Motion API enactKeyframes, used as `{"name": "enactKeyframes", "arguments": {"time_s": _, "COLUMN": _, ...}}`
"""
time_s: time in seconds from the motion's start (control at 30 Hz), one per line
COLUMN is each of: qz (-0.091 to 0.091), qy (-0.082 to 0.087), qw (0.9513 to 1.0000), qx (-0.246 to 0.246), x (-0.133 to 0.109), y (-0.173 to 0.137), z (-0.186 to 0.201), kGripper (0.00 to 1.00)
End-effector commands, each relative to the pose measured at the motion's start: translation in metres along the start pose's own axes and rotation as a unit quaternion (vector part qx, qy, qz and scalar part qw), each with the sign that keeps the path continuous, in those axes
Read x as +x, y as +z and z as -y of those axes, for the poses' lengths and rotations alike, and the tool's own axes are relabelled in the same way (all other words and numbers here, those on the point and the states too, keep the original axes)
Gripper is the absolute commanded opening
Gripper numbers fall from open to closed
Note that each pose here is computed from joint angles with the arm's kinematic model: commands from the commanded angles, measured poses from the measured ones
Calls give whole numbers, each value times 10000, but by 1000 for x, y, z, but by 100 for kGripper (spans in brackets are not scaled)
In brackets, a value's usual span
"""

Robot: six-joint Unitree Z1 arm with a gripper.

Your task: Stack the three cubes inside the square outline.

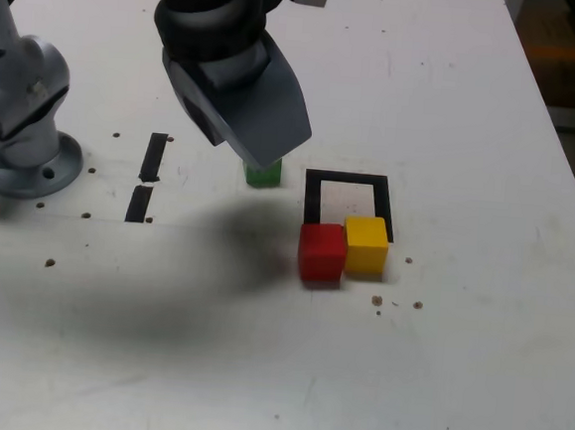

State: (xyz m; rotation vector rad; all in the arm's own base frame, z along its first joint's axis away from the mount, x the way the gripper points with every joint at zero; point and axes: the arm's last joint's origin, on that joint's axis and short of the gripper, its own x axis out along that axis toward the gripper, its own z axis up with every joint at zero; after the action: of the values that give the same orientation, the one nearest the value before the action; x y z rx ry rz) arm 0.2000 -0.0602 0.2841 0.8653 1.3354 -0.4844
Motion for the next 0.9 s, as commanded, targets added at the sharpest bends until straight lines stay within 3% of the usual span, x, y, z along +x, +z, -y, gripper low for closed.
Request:
{"name": "enactKeyframes", "arguments": {"time_s": 0.0, "qz": -45, "qy": 79, "qw": 9999, "qx": 101, "x": -1, "y": 3, "z": 0, "kGripper": 97}}
{"name": "enactKeyframes", "arguments": {"time_s": 0.23, "qz": -247, "qy": 289, "qw": 9970, "qx": 673, "x": 5, "y": 18, "z": 2, "kGripper": 97}}
{"name": "enactKeyframes", "arguments": {"time_s": 0.47, "qz": -301, "qy": 331, "qw": 9908, "qx": 1281, "x": 10, "y": 43, "z": 11, "kGripper": 96}}
{"name": "enactKeyframes", "arguments": {"time_s": 0.67, "qz": -276, "qy": 253, "qw": 9861, "qx": 1620, "x": 16, "y": 69, "z": 20, "kGripper": 96}}
{"name": "enactKeyframes", "arguments": {"time_s": 0.87, "qz": -224, "qy": 37, "qw": 9841, "qx": 1763, "x": 24, "y": 88, "z": 25, "kGripper": 96}}
